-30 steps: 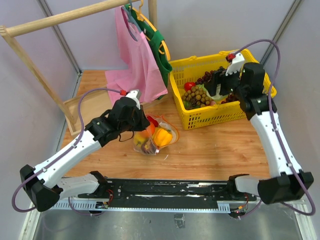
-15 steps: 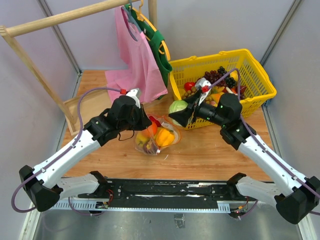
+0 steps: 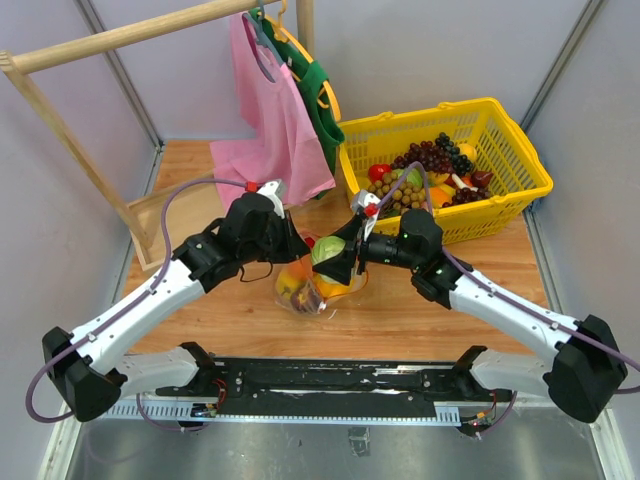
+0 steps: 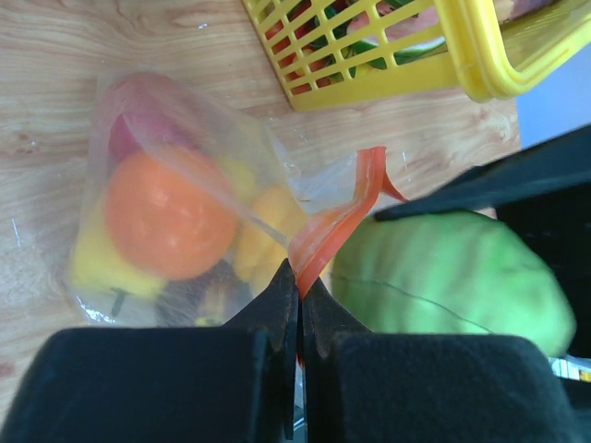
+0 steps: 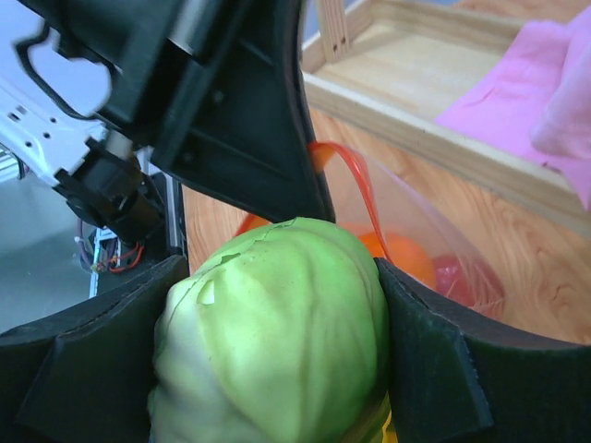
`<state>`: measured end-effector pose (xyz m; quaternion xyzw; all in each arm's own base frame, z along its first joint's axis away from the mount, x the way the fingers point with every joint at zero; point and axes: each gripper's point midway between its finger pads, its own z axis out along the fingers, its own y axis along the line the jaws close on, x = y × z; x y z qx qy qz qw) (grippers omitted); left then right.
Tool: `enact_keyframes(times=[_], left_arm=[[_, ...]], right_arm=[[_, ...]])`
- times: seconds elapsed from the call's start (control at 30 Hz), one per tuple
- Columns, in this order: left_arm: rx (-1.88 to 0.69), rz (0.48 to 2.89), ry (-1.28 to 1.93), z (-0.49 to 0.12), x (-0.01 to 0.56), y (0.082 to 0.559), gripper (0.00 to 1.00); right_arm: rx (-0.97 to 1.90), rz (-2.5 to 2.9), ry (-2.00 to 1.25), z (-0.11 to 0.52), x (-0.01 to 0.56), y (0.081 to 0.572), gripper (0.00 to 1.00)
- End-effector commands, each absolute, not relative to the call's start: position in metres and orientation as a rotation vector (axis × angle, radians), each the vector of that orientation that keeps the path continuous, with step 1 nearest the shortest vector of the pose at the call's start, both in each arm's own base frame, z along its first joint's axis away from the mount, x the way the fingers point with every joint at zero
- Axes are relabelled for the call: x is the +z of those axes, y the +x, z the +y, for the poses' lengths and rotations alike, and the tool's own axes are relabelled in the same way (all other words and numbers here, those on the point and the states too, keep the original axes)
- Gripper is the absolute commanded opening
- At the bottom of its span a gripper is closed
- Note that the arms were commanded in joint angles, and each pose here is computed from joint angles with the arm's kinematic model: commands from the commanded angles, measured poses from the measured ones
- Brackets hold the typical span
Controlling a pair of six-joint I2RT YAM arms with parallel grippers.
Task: Place the food in the zip-top bag and seal the zipper
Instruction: Place the fake vegetable in the zipper food storage bag.
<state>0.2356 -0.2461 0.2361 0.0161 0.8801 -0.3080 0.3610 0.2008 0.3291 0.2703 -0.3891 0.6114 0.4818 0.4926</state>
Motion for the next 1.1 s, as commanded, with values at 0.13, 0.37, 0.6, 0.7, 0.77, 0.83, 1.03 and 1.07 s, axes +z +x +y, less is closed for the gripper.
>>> enact_keyframes(times=[0.13,0.37,0.6,0.7,0.77,0.83,1.03,1.07], left_arm=[[-0.869,2.226,0.019,-0.253,0.243,0.239,0.00],[-0.876,2.232,0.011,-0.253,0.239,0.238,0.00],[-0.885,2.232,0.002,-0.254,0.238,0.237,0.00],[-0.881,2.235,-0.005,-0.253,0.236,0.236,0.00],[-0.880,2.238,-0.009,-0.252,0.235,0.236,0.00],[-0.878,2.238,-0.013,-0.252,0.234,0.236,0.00],[-0.859,2.240,-0.028,-0.248,0.232,0.237,0.00],[-0.858,2.236,-0.029,-0.248,0.234,0.237,0.00]], right_arm=[[1.144,1.446,-0.942,0.340,0.266,0.208,0.92],[1.112,1.467,-0.976,0.341,0.271,0.208,0.99],[1.096,1.497,-1.015,0.348,0.261,0.206,0.98],[1.072,1.492,-1.018,0.347,0.266,0.208,0.98],[1.050,1.498,-1.021,0.347,0.263,0.211,0.98],[1.021,1.523,-1.031,0.346,0.257,0.214,0.98],[0.992,1.522,-1.096,0.350,0.249,0.207,0.98],[0.996,1.517,-1.100,0.350,0.250,0.206,0.98]])
